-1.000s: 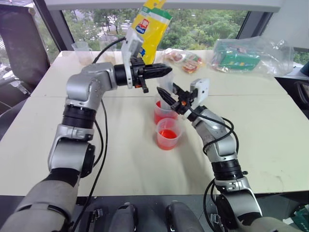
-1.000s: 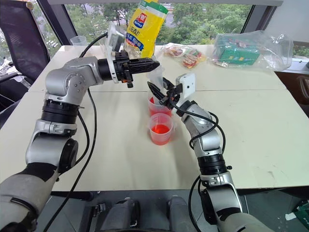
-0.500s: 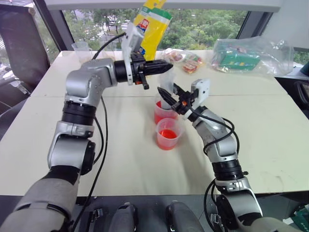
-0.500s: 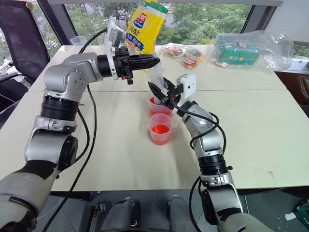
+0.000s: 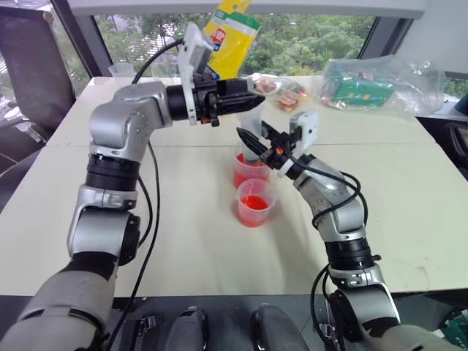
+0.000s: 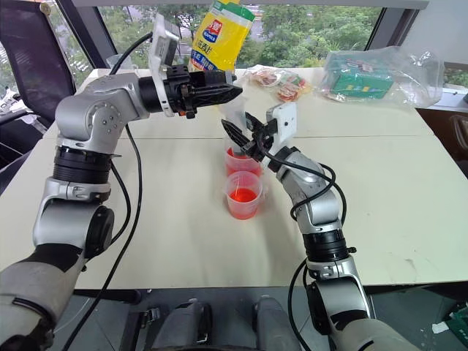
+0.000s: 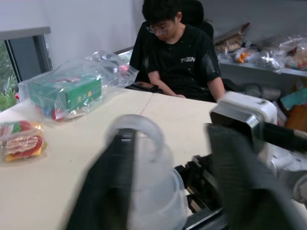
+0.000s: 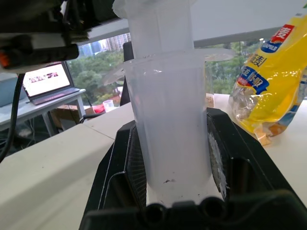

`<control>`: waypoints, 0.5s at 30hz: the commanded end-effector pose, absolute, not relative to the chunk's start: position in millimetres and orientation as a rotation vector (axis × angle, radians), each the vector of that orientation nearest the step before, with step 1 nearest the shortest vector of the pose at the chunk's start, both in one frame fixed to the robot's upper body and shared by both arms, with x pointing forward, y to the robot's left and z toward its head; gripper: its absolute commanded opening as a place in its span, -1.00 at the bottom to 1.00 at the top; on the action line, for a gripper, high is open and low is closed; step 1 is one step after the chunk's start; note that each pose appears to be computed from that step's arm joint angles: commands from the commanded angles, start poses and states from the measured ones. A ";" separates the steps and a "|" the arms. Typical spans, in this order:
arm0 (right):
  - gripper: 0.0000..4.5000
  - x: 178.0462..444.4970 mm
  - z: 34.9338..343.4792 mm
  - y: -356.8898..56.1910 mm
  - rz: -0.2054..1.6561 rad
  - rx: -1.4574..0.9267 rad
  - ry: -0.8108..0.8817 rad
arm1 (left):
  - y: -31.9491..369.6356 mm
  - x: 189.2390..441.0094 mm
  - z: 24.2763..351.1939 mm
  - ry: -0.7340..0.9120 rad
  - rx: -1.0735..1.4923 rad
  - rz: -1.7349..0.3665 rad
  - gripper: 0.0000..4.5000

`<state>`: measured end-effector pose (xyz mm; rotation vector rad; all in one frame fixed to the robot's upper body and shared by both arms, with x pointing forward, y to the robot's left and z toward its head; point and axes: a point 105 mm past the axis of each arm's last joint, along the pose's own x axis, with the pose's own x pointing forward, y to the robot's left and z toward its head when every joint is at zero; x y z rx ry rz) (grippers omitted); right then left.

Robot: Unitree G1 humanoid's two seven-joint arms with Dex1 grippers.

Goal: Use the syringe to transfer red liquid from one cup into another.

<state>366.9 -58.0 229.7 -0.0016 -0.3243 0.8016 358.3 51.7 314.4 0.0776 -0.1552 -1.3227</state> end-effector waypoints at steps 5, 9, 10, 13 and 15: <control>-0.40 363.5 261.6 -62.4 0.811 -0.019 -0.420 | 79.6 346.6 322.1 -0.185 0.096 -1.286 0.99; -0.40 363.4 273.2 -65.7 0.810 -0.020 -0.444 | 94.1 343.0 322.9 -0.174 0.091 -1.254 0.99; -0.40 361.3 279.9 -67.0 0.816 -0.018 -0.458 | 97.8 342.5 322.7 -0.170 0.095 -1.242 0.99; -0.40 348.1 298.0 -68.7 0.875 0.008 -0.485 | 106.8 341.7 324.0 -0.167 0.106 -1.211 0.99; -0.40 333.8 305.8 -68.1 0.951 0.039 -0.478 | 111.1 341.2 327.2 -0.171 0.105 -1.198 0.99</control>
